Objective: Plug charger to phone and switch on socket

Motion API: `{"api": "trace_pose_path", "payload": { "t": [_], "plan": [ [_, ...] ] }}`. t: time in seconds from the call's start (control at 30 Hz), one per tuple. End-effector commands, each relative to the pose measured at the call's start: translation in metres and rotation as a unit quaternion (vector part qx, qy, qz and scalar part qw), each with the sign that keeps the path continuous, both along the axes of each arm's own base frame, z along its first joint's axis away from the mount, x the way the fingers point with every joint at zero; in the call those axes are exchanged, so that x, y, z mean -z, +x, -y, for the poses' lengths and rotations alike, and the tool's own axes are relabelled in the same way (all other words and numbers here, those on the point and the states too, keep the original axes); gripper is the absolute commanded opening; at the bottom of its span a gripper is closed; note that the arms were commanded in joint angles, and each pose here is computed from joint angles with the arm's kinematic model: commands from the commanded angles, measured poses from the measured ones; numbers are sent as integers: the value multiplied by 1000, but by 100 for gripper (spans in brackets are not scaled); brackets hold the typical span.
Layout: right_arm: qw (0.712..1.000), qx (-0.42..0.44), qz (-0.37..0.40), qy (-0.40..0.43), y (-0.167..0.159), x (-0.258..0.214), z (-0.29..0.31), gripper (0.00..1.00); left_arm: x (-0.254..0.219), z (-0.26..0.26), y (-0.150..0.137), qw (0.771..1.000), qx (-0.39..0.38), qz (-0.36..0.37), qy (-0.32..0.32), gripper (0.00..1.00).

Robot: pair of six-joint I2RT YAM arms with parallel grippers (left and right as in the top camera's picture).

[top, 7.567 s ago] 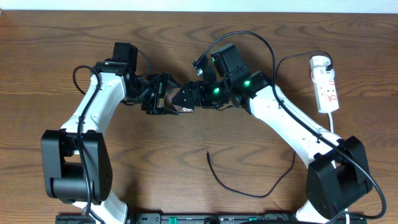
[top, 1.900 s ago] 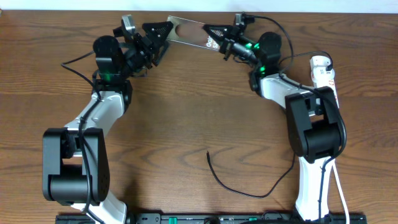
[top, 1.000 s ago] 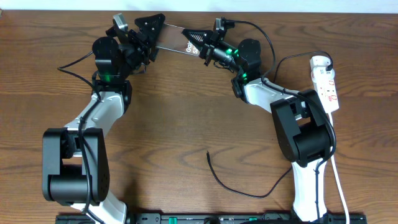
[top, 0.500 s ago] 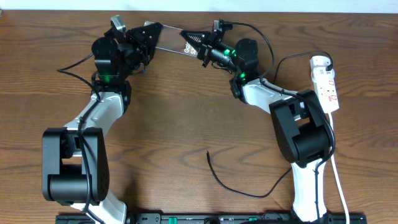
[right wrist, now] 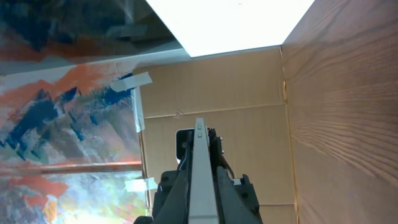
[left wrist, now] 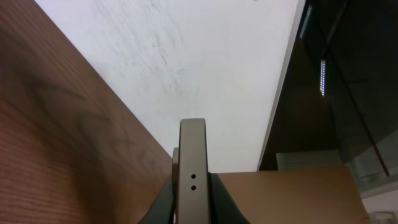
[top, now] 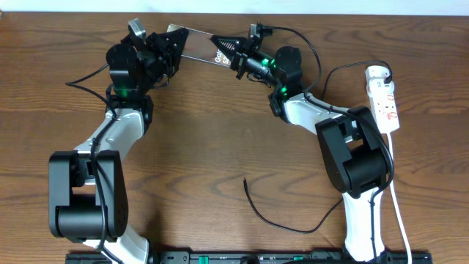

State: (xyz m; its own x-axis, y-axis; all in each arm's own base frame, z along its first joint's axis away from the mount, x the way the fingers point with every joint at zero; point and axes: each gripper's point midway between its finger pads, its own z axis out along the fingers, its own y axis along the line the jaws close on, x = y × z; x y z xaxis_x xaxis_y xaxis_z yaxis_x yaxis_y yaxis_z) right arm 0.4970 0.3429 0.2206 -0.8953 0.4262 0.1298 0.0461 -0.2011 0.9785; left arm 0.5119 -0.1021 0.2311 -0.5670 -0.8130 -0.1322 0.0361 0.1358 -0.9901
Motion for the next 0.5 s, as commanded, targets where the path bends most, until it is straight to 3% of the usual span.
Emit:
{"api": "trace_pose_path", "payload": {
  "t": [0.0, 0.47],
  "plan": [
    [999, -34, -8, 14, -23, -10, -34, 1, -18, 16, -8, 999, 25, 33, 11, 8],
    [999, -46, -9, 13, -32, -10, -45, 1, -18, 15, -7, 999, 21, 38, 18, 8]
  ]
}}
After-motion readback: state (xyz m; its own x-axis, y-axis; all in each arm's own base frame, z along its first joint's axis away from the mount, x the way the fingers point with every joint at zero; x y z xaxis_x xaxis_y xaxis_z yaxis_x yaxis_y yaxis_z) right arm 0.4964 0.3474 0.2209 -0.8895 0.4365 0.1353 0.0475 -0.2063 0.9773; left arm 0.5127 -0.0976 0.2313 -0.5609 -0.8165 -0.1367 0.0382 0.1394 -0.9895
